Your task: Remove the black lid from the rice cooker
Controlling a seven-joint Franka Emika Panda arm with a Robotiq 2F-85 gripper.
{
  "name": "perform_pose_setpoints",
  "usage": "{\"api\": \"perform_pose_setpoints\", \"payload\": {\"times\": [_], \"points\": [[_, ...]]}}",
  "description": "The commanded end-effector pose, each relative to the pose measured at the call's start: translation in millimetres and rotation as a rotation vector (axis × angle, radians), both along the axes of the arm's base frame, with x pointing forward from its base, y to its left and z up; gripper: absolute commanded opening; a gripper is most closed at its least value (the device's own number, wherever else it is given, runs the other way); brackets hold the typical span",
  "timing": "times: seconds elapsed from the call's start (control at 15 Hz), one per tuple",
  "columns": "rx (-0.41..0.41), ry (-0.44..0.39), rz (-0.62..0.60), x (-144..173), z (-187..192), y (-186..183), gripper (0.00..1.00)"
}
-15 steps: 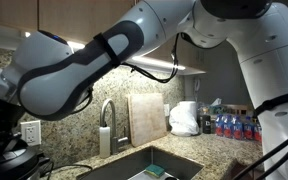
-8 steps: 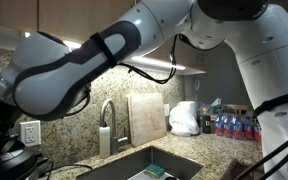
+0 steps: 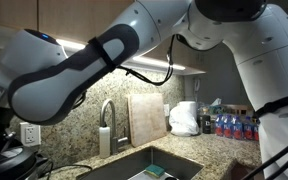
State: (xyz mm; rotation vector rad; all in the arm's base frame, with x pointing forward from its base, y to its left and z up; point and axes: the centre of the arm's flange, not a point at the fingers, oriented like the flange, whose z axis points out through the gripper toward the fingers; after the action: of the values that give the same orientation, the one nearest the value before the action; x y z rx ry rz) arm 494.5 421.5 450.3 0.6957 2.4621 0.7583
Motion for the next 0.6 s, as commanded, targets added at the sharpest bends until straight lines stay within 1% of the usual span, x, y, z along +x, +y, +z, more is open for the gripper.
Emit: {"api": "perform_pose_setpoints", "payload": {"times": [0.0,0.33,0.53], "points": [[-0.049,-0.042,0.179,13.3,6.4,5.5,0.08],[-0.077,-0.069,0.37,22.1,7.4,4.4,0.08],[-0.094,-0.087,0.458,26.3,10.4,3.1,0.08]]}}
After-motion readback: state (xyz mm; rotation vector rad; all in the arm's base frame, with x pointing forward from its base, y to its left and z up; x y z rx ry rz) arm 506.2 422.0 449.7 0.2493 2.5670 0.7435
